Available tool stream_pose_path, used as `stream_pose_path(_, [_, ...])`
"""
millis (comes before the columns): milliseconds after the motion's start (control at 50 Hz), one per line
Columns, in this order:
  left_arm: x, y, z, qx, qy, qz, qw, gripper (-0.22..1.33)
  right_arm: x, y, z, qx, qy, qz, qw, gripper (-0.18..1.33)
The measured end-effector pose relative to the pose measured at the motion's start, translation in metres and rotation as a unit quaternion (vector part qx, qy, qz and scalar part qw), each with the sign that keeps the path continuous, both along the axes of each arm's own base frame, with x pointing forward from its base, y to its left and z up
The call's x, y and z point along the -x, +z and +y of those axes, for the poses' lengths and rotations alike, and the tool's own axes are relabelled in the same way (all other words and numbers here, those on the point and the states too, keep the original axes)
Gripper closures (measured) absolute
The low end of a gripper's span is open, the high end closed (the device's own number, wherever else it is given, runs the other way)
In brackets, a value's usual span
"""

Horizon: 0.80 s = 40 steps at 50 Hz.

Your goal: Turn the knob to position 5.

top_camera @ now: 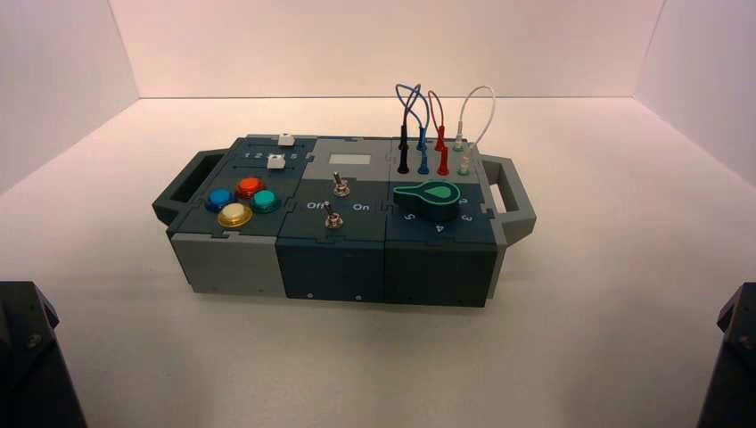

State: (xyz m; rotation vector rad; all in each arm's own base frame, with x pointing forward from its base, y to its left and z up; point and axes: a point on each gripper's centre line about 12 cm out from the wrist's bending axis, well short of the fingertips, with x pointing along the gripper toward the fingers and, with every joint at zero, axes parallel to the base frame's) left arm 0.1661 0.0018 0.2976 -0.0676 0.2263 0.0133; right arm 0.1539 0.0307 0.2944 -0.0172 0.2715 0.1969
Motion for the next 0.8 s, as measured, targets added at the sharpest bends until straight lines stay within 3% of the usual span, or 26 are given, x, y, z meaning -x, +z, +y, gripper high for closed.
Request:
stream_pose_path(460, [-0.001, -0.004, -0.001, -0.001, -0.003, 0.015, 0.9999, 1.27, 0.001, 0.0, 0.0, -0.002, 0.0, 0.0, 1.0, 1.29])
stream_pose_path(680, [-0.01, -0.019, -0.006, 0.0, -0.017, 0.067, 0.9976, 1.28, -0.001, -0.005, 0.002, 0.0, 0.005, 0.019, 0.9998, 1.29])
stream_pose_path(800, [-0.017, -0.027, -0.015, -0.002, -0.042, 0.109, 0.9931, 1.27, -0.008, -0.016, 0.006, 0.009, 0.012, 0.061, 0.998, 1.29])
